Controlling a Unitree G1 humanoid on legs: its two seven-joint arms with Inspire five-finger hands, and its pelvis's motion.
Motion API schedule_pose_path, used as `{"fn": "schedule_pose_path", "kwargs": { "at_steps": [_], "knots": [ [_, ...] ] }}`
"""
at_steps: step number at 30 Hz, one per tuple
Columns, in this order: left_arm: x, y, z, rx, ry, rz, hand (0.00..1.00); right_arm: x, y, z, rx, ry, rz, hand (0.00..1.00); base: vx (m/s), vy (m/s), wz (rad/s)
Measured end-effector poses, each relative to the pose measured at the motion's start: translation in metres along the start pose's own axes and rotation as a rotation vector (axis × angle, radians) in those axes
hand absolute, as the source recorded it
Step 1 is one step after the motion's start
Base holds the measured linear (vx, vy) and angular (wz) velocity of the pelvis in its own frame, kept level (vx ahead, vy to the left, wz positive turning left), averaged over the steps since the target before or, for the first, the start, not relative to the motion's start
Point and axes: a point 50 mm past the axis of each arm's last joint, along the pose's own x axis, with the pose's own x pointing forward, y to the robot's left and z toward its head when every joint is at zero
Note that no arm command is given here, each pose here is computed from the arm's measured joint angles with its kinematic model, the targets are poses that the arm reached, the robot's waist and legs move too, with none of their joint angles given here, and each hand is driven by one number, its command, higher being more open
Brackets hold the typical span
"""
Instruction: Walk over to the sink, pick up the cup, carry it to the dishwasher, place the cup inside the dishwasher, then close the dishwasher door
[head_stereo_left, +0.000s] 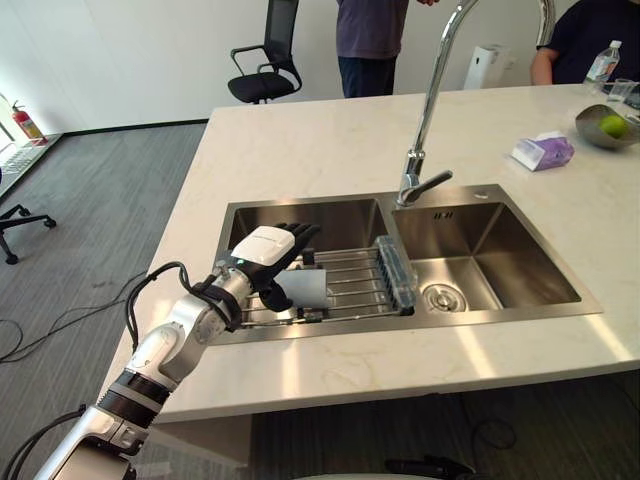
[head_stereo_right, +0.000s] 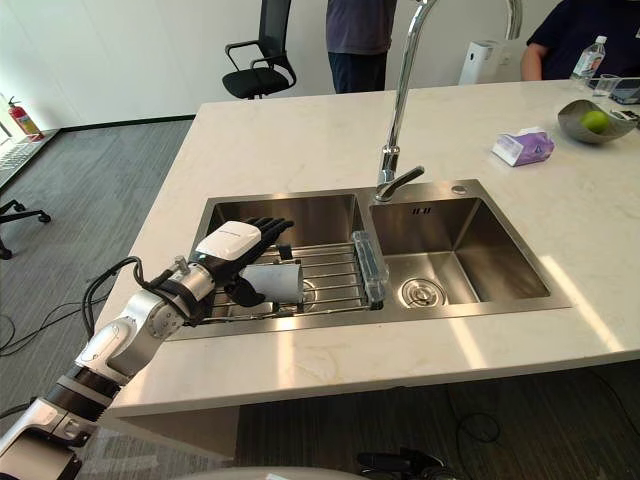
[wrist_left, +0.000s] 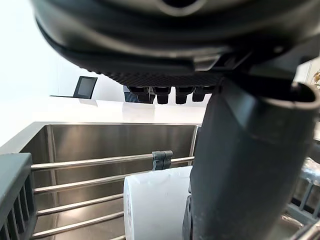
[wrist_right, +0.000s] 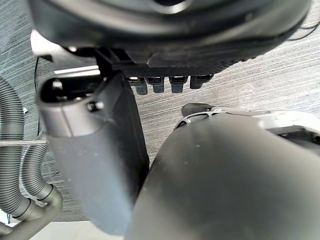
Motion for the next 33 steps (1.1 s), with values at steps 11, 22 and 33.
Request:
{"fn": "schedule_pose_path", "kwargs": {
  "at_steps": [11,22,33],
  "knots": [
    [0.006,-0.001,-0.014,-0.197,0.069,-0.216,1.00,0.000,0.001,0.001,0.001,0.012,0.010,1.00,0.00,0.000,-0.01],
    [0.007,-0.001,-0.018,-0.240,0.103,-0.306,1.00,0.000,0.001,0.002,0.002,0.027,0.025,1.00,0.00,0.000,0.00],
    [0.016,-0.001,-0.014,-0.119,0.115,-0.364,1.00,0.000,0.003,0.004,-0.013,0.041,0.045,1.00,0.00,0.000,0.00]
  ]
}}
